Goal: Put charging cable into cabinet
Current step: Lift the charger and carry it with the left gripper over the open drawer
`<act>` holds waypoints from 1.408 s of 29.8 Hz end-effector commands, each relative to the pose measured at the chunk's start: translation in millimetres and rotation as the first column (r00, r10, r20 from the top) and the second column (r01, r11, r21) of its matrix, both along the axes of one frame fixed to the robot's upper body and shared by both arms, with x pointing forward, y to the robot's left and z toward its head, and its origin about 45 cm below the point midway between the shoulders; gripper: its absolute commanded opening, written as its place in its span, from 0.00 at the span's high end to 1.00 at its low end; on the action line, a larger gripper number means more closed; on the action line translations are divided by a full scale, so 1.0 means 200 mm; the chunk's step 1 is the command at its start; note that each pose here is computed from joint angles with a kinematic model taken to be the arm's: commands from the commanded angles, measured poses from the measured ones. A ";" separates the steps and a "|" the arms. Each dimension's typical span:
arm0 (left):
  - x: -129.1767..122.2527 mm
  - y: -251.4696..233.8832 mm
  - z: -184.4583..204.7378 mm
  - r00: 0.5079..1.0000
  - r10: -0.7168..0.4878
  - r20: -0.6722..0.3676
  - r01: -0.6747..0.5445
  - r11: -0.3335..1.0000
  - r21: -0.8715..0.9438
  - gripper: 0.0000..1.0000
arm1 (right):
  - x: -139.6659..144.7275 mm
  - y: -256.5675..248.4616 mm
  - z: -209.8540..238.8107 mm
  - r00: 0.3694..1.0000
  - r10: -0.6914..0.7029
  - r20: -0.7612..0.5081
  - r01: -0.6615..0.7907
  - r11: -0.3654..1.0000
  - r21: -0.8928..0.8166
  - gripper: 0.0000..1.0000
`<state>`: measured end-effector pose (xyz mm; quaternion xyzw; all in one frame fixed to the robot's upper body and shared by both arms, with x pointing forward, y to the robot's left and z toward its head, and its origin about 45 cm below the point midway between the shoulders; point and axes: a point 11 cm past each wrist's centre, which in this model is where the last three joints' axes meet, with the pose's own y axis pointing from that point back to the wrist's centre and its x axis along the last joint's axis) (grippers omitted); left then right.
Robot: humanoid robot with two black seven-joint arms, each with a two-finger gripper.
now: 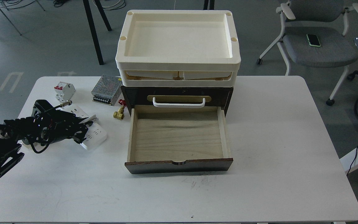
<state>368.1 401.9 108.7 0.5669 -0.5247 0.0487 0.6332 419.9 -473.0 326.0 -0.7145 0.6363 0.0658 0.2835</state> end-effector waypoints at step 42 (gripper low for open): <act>-0.21 -0.98 0.42 0.929 -0.240 -0.281 -0.028 0.713 -0.701 1.00 | -0.01 -0.01 -0.07 0.999 -0.028 -0.037 0.028 1.000 0.000 0.00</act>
